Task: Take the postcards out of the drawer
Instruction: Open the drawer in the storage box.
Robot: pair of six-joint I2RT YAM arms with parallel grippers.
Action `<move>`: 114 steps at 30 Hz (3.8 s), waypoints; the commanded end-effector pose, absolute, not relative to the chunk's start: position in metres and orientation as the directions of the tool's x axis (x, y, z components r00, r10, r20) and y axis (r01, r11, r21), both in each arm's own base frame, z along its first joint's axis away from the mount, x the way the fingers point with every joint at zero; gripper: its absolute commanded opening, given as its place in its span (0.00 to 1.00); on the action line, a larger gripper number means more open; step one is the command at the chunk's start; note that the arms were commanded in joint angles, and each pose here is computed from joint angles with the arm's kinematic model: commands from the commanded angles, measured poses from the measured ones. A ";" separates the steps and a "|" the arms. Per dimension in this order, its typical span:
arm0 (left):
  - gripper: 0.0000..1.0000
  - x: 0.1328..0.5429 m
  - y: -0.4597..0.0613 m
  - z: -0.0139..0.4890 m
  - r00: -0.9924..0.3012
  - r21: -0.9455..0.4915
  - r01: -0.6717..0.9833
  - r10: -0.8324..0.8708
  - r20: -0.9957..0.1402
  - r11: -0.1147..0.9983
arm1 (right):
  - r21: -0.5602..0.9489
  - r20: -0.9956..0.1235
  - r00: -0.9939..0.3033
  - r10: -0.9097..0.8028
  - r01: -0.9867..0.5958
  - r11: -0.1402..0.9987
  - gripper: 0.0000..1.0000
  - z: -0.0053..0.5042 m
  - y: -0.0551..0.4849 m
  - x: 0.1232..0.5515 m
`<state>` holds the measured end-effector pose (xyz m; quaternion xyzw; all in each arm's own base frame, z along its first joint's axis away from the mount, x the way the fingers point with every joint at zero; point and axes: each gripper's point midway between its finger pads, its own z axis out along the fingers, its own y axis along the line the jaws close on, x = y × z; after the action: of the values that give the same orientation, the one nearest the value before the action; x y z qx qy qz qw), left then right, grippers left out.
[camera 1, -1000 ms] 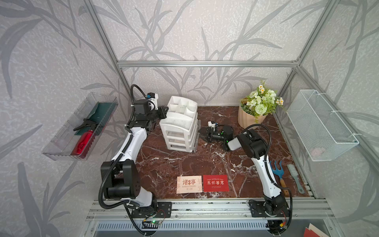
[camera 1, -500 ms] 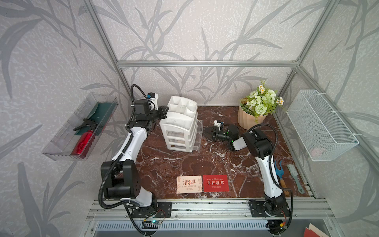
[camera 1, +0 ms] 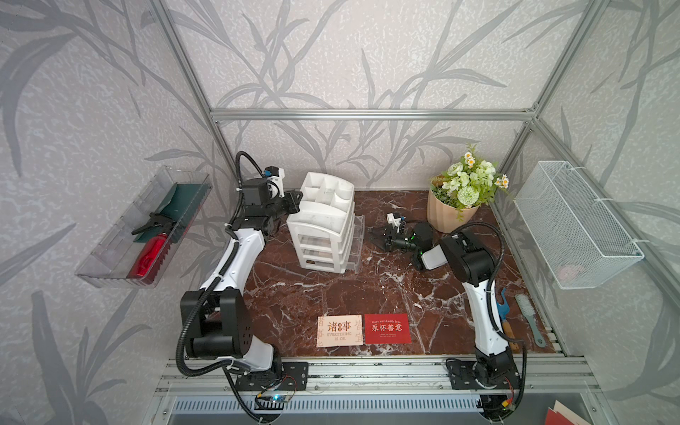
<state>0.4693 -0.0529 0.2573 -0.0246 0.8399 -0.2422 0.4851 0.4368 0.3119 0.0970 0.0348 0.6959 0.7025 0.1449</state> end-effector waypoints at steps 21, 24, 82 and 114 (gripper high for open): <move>0.00 0.384 0.014 0.156 -0.764 0.004 -0.189 -0.145 -0.628 0.982 | 0.874 -0.369 -0.921 0.125 -0.298 0.385 0.51 0.122 0.308 0.418; 0.00 0.383 0.020 0.167 -0.734 0.024 -0.204 -0.137 -0.665 0.979 | 0.820 -0.395 -0.914 0.094 -0.305 0.484 0.51 0.119 0.312 0.415; 0.00 0.410 -0.009 0.173 -0.733 -0.091 -0.076 -0.118 -0.670 0.993 | 0.202 -0.511 -0.846 -0.152 -0.290 0.935 0.16 0.074 0.367 0.485; 0.00 0.407 -0.011 0.176 -0.735 -0.095 -0.059 -0.108 -0.669 0.994 | 0.333 -0.610 -0.783 -0.122 -0.393 0.857 0.39 0.147 0.328 0.472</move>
<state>0.4416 -0.0046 0.2693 -0.0788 0.8536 -0.0457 0.5130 0.4795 0.3146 0.1025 -0.1173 0.9357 0.2014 0.2648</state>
